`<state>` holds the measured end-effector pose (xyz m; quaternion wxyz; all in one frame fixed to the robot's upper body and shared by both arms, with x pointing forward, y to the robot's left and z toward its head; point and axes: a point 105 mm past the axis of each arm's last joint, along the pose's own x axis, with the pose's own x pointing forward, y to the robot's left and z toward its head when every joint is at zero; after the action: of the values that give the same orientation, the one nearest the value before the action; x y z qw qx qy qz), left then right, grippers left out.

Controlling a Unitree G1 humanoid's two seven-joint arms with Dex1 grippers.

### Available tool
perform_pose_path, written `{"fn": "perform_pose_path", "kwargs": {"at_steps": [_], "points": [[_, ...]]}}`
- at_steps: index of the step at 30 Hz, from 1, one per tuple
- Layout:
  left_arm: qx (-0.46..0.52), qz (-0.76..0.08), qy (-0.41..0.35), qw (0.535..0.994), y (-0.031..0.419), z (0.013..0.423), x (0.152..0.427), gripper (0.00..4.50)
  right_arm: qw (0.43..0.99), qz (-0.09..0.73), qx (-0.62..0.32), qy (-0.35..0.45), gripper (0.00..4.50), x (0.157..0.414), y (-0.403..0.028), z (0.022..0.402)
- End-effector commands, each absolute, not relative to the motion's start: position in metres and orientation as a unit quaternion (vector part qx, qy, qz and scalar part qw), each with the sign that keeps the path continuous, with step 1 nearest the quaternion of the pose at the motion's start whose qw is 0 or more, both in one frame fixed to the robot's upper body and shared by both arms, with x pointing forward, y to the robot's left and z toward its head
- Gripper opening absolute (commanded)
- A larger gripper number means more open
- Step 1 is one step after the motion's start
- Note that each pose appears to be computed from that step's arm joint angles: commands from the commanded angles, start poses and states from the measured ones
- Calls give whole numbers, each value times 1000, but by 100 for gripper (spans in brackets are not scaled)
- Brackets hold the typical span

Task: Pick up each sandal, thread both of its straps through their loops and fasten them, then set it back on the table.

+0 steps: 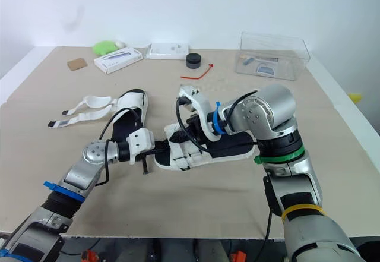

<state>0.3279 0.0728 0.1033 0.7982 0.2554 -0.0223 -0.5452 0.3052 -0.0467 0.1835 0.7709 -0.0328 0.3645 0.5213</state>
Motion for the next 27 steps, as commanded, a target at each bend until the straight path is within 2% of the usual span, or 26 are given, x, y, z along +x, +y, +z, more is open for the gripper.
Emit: {"fn": "perform_pose_path", "kwargs": {"at_steps": [1,8,11,16,17,18,19,20,22,23,25,27], "points": [[270,-541,41,795,82,72,326,0,770,534,-44,347,6,296,-45,184],[271,-545,43,792,82,71,324,0,775,525,-72,344,6,286,-47,169],[272,-548,43,790,81,71,324,0,785,523,-82,322,6,285,-49,175],[272,-553,44,786,79,71,322,0,786,545,-82,281,167,275,-59,200],[272,-553,44,786,80,71,322,0,783,556,-76,270,246,270,-66,207],[273,-554,44,785,80,71,322,0,783,561,-67,260,263,266,-72,212],[274,-554,44,785,80,71,322,0,783,563,-59,255,320,263,-78,214],[274,-554,44,785,81,72,322,0,781,565,-48,262,342,259,-84,212],[275,-555,44,784,82,72,322,0,775,566,-38,278,428,251,-94,203],[276,-555,44,783,82,72,322,0,767,570,-35,291,445,245,-97,198],[277,-556,45,782,83,73,322,0,748,583,-3,318,445,235,-100,185],[279,-557,45,781,83,74,322,0,753,566,0,336,445,233,-101,169]]}}
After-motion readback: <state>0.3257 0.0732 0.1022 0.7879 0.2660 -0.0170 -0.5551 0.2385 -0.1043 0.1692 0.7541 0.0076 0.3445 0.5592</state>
